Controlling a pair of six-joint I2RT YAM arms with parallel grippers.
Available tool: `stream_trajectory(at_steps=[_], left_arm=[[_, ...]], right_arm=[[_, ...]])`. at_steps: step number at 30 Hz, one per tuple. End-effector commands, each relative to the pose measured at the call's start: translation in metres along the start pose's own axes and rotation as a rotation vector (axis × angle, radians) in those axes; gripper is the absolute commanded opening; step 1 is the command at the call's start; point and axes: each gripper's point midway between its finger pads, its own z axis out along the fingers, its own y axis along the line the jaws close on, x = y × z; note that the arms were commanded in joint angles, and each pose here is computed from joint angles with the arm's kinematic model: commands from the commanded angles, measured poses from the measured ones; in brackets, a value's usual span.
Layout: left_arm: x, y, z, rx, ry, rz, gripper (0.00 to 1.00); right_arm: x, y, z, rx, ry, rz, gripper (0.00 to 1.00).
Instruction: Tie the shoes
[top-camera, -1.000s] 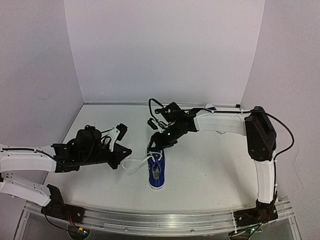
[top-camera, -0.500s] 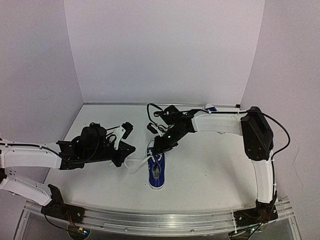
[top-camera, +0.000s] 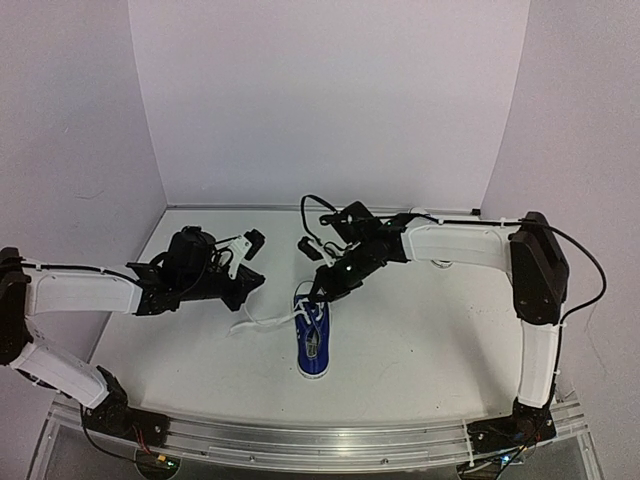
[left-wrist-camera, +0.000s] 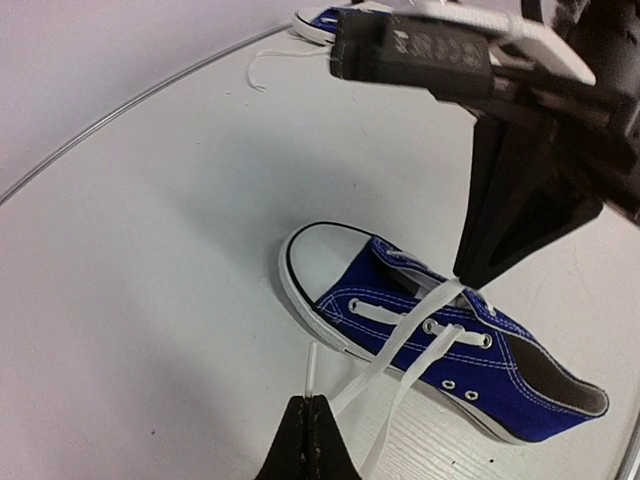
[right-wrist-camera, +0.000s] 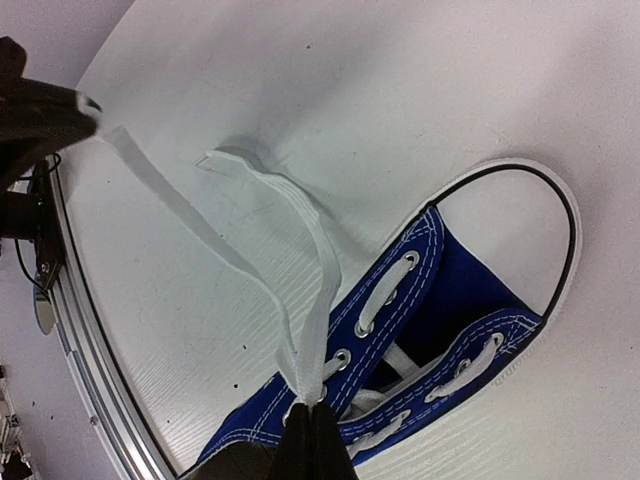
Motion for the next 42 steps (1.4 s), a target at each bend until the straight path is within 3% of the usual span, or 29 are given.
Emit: stream_trajectory(at_steps=[1,11,26,42], left_arm=[[-0.024,-0.019,0.017,0.116,-0.062,0.21,0.0],[-0.017,-0.041,0.06,0.271,-0.078,0.363,0.0],[0.005,-0.057,0.084,0.387,-0.078,0.525,0.0],[0.025,-0.104,0.054,0.552,-0.065,0.601,0.0]], right_arm=[[-0.018,0.019,-0.021,-0.049,-0.088,-0.056,0.0],[-0.015,0.027,-0.026,-0.091,-0.112,-0.074,0.0],[-0.015,0.032,-0.03,-0.11,-0.131,-0.1,0.0],[-0.015,0.025,-0.032,-0.092,-0.134,-0.083,0.0]])
